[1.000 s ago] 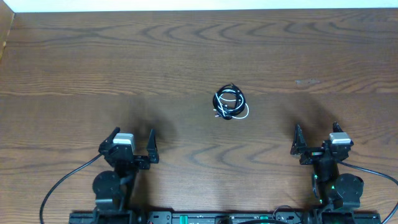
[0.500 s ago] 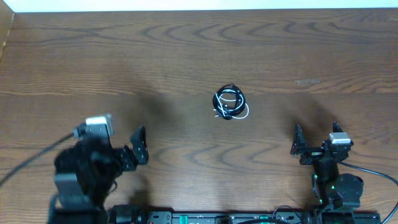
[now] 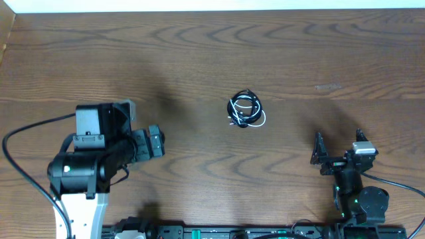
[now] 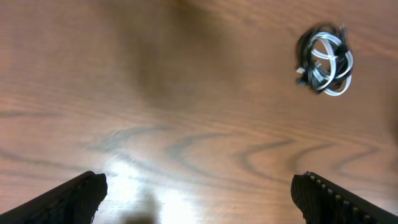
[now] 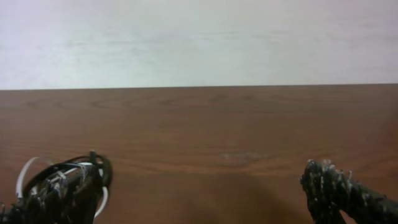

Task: Untangle cables
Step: 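Raise both arms and move grippers toward the cable bundle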

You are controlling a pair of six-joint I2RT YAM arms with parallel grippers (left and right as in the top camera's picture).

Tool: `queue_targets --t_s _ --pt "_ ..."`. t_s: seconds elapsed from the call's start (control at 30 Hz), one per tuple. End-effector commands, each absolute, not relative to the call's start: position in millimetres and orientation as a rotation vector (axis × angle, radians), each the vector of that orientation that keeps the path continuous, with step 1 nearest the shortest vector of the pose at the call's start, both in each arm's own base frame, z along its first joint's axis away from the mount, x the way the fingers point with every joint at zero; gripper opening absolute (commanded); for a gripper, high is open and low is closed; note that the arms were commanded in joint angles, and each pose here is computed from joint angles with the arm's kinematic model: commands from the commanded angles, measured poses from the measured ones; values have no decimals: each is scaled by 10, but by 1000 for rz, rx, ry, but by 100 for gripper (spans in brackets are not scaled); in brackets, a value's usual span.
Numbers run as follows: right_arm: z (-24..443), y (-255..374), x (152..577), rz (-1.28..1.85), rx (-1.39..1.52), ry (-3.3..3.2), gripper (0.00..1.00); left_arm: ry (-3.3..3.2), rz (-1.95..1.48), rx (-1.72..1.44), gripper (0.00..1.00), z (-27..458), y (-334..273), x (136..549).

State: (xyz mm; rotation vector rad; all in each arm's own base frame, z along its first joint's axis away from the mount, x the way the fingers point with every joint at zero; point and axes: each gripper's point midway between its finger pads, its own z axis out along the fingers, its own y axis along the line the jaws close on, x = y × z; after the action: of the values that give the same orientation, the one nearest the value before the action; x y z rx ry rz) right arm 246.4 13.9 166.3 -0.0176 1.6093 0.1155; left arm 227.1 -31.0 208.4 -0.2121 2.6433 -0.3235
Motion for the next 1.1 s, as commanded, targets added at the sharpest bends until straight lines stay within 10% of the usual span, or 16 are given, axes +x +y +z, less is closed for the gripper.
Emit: queue_targets --t_s 0.0,0.5,1.07 --pt "1782 456 2400 275 -149 1571 99 2623 -484 -205 100 2158 -494 2318" --pt "3114 394 1648 222 -142 1625 99 2399 -259 20 100 2445 -315 2765" --pt "2792 439 2421 306 -137 2397 99 2314 -251 397 100 2595 -959 2513"
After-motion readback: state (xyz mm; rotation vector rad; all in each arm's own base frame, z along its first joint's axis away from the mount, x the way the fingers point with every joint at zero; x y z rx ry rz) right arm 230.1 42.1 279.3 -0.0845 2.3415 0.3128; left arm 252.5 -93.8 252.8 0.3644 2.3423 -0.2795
